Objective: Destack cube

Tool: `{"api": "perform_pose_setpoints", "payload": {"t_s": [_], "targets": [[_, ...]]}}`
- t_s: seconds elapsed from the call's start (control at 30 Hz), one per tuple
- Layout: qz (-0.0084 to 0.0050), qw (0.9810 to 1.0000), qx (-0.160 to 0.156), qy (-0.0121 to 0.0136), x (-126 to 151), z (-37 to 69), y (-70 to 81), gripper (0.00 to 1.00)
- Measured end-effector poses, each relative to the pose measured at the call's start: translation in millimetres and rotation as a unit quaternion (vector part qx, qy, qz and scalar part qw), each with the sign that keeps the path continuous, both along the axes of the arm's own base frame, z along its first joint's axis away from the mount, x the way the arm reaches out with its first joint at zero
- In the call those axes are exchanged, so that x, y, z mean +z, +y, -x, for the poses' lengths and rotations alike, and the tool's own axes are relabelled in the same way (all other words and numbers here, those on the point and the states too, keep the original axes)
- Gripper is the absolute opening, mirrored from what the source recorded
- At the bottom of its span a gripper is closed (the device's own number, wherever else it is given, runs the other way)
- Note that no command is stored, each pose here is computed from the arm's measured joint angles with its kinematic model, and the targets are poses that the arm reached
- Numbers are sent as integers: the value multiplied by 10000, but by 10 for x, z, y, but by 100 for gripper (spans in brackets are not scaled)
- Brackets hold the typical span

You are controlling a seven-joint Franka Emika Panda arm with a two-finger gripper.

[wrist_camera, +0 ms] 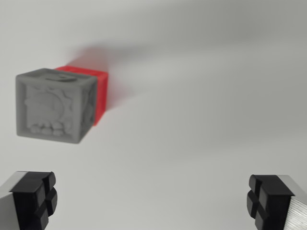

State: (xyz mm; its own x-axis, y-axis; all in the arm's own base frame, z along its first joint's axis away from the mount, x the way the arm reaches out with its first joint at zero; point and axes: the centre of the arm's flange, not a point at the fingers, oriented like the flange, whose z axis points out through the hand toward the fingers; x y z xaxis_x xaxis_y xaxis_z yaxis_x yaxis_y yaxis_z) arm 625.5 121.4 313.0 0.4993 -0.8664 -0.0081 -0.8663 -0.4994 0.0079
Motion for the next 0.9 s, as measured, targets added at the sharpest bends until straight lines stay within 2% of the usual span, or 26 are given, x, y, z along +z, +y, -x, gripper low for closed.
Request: {"api": "perform_pose_setpoints", "payload": {"t_s": [0.77,0.9], "targets": [[0,9991,-421,-22,-498,-165,839,100],[-2,9991,-421,-32,-619,-166,890,100]]}}
